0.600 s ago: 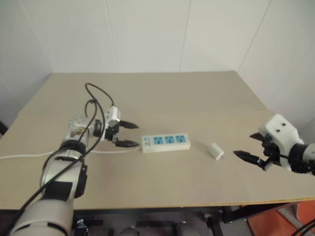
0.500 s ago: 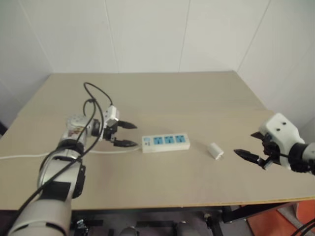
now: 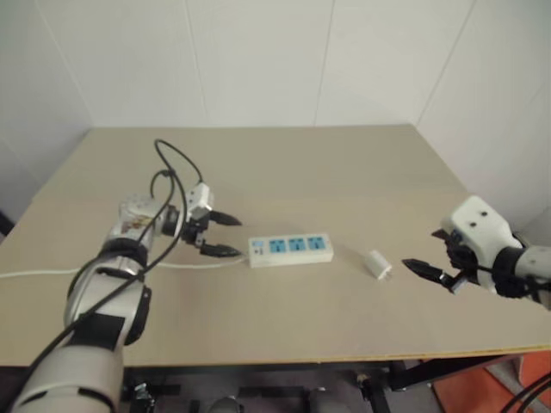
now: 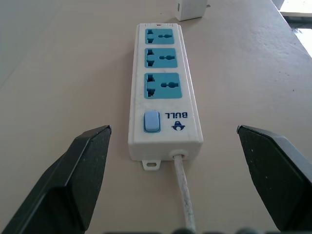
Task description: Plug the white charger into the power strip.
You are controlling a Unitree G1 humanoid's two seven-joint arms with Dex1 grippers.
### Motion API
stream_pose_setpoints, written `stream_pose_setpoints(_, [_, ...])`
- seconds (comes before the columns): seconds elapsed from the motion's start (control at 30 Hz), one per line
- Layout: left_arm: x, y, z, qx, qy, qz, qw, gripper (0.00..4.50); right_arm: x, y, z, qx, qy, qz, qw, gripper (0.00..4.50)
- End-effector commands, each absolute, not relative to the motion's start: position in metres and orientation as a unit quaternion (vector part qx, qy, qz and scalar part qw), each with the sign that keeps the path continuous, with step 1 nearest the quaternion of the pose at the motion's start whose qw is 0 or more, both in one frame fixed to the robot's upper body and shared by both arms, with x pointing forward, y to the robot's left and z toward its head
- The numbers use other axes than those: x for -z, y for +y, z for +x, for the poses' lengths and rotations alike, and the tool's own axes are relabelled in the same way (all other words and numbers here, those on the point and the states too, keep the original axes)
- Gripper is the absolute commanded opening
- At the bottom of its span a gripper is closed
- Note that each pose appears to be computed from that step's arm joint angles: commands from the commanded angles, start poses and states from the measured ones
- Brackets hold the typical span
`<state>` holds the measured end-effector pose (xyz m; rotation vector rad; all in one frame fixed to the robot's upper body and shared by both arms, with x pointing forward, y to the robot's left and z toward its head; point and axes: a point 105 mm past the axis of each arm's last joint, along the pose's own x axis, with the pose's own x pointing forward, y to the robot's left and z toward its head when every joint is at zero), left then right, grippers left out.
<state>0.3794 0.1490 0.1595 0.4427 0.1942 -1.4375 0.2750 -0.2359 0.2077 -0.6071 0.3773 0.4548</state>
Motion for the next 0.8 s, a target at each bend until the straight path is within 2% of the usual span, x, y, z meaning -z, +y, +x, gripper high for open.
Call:
stream_pose_setpoints(0.03, [-0.17,0.144,0.383,0.65,0.057,0.218,0.726,4.5,-0.219,-0.23,0.277,-0.229,0.159,-0.306,0.91,4.45])
stream_pose_setpoints(0.13, [-0.175,0.138,0.385,0.65,0.034,0.171,0.739,4.5,-0.219,-0.224,0.279,-0.24,0.153,-0.314,0.906,4.45])
stream_pose_setpoints(0.33, [-0.157,0.132,0.387,0.634,0.043,0.189,0.749,4.5,-0.226,-0.209,0.281,-0.255,0.132,-0.326,0.901,4.45])
stream_pose_setpoints(0.53, [-0.136,0.123,0.392,0.612,0.067,0.222,0.756,4.5,-0.223,-0.2,0.28,-0.265,0.131,-0.331,0.896,4.45])
stream_pose_setpoints(0.8, [-0.11,0.112,0.394,0.593,0.107,0.201,0.772,4.5,-0.216,-0.198,0.273,-0.264,0.141,-0.326,0.897,4.45])
